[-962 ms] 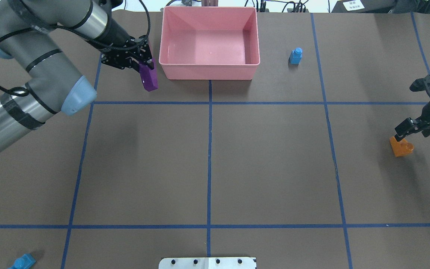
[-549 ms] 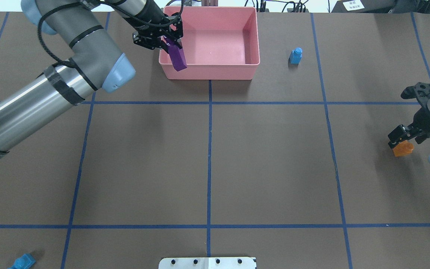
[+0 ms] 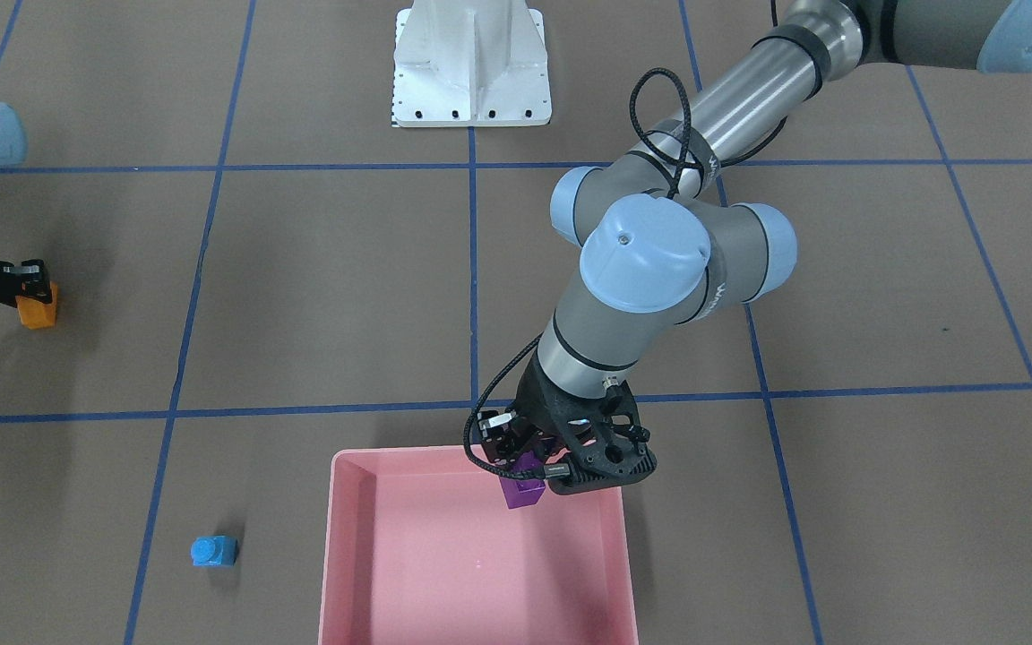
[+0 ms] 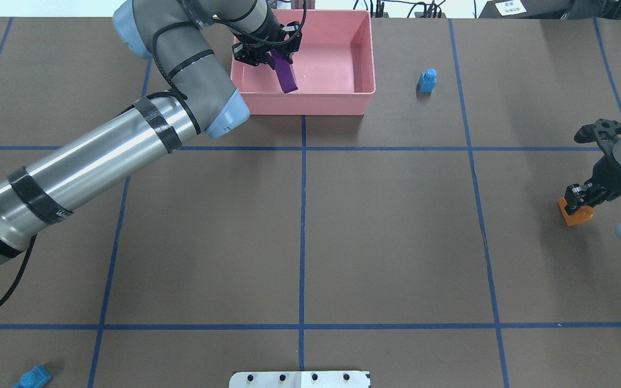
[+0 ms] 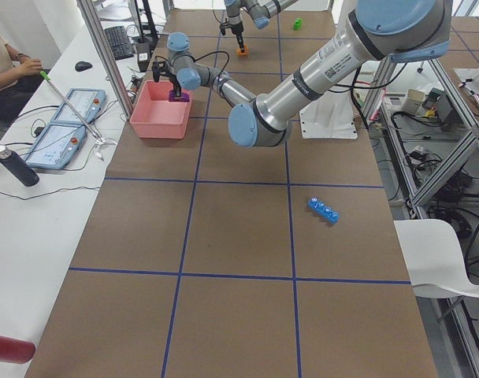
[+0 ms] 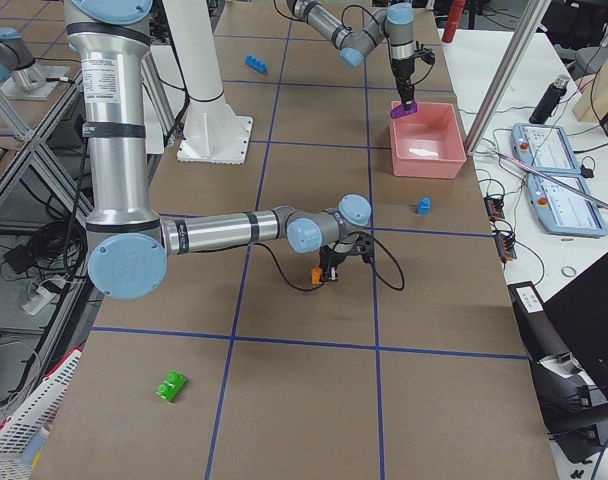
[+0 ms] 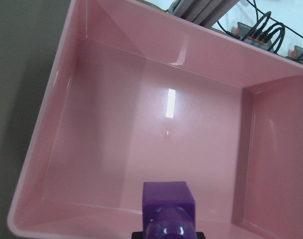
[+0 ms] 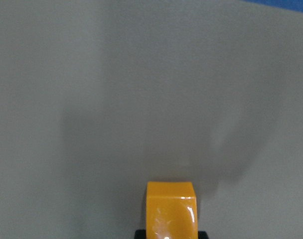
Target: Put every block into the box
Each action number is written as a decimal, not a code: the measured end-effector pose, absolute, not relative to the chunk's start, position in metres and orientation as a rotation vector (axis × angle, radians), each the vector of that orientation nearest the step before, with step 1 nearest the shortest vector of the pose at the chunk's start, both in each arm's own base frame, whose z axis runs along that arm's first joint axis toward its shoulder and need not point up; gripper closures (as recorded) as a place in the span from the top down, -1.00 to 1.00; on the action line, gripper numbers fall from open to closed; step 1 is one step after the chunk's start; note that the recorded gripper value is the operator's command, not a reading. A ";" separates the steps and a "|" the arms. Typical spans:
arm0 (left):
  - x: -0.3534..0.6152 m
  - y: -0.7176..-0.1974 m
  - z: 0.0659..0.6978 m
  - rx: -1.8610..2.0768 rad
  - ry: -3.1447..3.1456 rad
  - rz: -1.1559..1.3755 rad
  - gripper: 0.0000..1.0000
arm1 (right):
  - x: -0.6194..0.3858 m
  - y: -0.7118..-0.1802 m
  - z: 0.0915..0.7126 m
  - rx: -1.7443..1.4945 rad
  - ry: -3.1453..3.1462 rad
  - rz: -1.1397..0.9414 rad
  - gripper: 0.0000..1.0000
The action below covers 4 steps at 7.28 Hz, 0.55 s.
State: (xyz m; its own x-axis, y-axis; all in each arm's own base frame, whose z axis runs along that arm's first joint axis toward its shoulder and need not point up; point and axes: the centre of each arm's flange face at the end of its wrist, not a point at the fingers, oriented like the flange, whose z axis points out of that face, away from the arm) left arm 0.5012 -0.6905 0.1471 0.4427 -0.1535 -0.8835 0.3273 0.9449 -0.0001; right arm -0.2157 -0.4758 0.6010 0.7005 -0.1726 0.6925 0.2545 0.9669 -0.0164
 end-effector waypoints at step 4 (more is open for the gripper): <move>0.477 -0.675 0.162 0.185 1.148 -0.258 1.00 | -0.261 -0.559 0.448 0.003 -0.867 -0.089 -1.00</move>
